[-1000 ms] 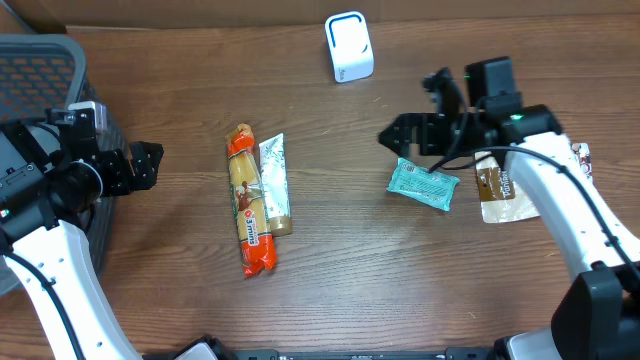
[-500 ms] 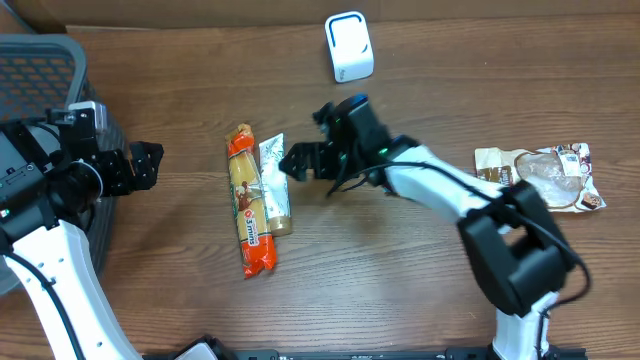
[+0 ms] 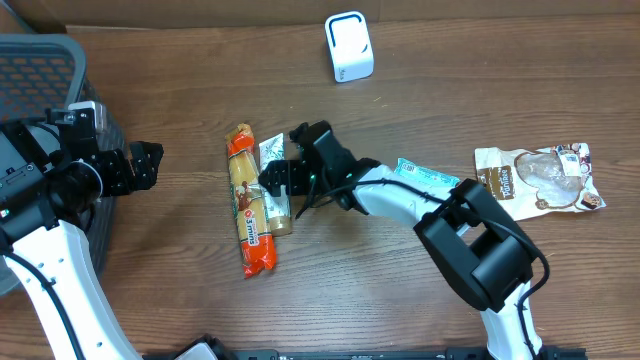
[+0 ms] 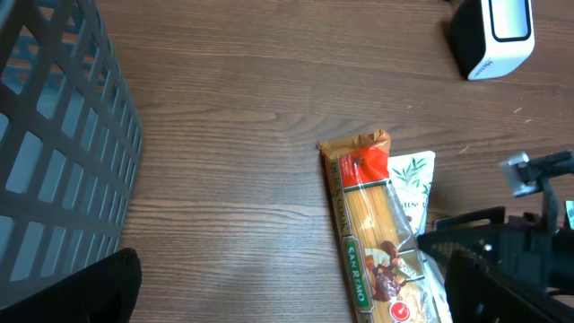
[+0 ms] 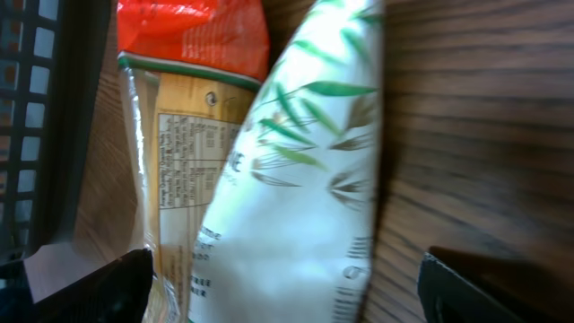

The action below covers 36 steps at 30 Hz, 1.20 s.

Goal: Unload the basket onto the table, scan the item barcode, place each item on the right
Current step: 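Reach the right gripper to the white tube and grasp it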

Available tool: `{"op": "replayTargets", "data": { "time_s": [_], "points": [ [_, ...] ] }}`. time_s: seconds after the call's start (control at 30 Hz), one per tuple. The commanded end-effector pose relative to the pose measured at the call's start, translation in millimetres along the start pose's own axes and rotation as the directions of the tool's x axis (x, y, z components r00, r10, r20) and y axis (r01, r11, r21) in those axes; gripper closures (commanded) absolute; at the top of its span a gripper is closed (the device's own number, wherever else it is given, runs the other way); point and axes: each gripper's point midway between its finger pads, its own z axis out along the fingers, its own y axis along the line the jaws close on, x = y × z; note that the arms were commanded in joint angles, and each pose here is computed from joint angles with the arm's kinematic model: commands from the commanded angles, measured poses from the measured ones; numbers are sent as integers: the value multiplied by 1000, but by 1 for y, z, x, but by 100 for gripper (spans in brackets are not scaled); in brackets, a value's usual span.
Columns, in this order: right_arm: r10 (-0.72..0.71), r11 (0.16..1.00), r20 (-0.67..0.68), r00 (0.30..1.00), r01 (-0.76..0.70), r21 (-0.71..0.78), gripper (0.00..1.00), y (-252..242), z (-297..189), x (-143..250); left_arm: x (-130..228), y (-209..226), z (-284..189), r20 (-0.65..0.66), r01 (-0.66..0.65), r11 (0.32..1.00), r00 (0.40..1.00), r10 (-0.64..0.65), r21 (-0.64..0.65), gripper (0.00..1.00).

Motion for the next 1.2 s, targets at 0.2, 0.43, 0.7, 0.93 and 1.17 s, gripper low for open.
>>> {"op": "replayTargets", "data": {
  "time_s": [0.2,0.43,0.7,0.93,1.17],
  "points": [
    [17,992,-48,999,-11,122,25,-31,37,38,-1,-2,0,5,-13,1000,1000,13,13,0],
    [21,995,-72,997,-14,97,63,-28,36,41,-1,-2,0,5,-13,1000,1000,13,13,0],
    [-26,999,-134,991,28,16,47,-17,18,29,-1,-1,0,5,-13,1000,1000,13,13,0],
    [-13,992,-247,969,43,119,32,-35,-13,24,-1,-2,0,5,-13,1000,1000,13,13,1],
    [-6,988,-448,894,74,136,30,-45,-32,73,-1,-1,0,5,-13,1000,1000,13,13,1]
  ]
}}
